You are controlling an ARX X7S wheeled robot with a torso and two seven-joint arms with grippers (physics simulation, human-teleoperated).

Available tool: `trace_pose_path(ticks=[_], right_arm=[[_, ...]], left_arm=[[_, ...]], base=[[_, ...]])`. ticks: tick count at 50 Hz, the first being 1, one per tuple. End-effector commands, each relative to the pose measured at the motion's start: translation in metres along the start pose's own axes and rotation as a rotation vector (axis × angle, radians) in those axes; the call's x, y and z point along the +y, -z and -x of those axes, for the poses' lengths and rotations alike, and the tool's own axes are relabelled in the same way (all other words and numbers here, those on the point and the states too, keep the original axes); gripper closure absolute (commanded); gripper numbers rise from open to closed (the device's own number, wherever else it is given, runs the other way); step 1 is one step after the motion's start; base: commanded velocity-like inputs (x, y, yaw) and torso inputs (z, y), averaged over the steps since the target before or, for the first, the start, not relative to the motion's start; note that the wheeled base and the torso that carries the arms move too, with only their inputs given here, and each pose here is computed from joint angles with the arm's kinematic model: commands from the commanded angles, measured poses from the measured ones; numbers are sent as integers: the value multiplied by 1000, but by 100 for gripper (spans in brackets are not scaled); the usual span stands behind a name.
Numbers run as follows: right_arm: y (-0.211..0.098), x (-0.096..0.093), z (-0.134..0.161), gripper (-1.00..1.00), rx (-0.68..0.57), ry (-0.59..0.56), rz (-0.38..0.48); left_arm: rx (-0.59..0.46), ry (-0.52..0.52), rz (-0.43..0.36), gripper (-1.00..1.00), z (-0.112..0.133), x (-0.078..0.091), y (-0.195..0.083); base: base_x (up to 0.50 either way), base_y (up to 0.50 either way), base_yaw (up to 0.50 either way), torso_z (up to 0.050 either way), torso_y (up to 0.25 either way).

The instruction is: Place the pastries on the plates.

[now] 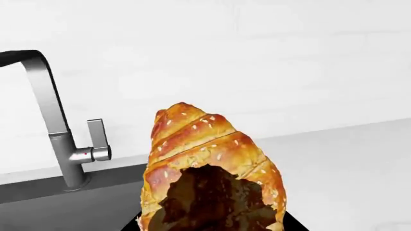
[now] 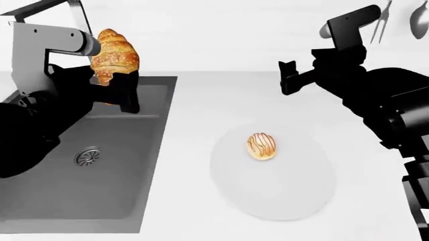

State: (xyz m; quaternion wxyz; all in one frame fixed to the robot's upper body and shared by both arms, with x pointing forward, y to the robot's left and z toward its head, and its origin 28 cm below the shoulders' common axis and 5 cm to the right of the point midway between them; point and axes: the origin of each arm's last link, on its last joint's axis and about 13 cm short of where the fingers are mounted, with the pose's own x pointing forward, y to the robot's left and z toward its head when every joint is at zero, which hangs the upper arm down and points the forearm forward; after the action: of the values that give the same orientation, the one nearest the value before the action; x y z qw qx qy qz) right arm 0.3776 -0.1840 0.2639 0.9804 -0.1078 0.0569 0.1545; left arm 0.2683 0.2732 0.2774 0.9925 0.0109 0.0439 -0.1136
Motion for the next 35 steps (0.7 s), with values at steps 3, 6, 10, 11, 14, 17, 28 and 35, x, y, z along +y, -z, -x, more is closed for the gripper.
trace_pose_path(ticks=[3, 6, 10, 11, 14, 17, 28, 35], right_arm=[[4, 2, -2, -100, -10, 4, 3], [3, 2, -3, -100, -4, -2, 14], [0, 2, -4, -100, -24, 4, 26], [0, 2, -2, -100, -32, 1, 21], [3, 1, -1, -100, -29, 14, 14], [3, 2, 0, -100, -38, 20, 24], [5, 3, -1, -100, -18, 22, 57], [7, 3, 1, -100, -19, 24, 54]], left_arm=[[-25, -11, 3, 100, 4, 4, -1], [-22, -12, 8, 100, 5, 3, 1], [-23, -23, 12, 100, 5, 6, 2], [-24, -22, 12, 100, 5, 6, 2], [-24, -23, 11, 100, 4, 5, 2], [-26, -23, 11, 100, 5, 6, 1], [-22, -27, 14, 100, 5, 8, 5], [-19, -30, 12, 100, 5, 7, 5]], base=[[-150, 500, 0, 0, 0], [-333, 481, 0, 0, 0], [-362, 488, 0, 0, 0], [-258, 500, 0, 0, 0], [-241, 500, 0, 0, 0], [-198, 500, 0, 0, 0], [-26, 500, 0, 0, 0], [0, 500, 0, 0, 0]])
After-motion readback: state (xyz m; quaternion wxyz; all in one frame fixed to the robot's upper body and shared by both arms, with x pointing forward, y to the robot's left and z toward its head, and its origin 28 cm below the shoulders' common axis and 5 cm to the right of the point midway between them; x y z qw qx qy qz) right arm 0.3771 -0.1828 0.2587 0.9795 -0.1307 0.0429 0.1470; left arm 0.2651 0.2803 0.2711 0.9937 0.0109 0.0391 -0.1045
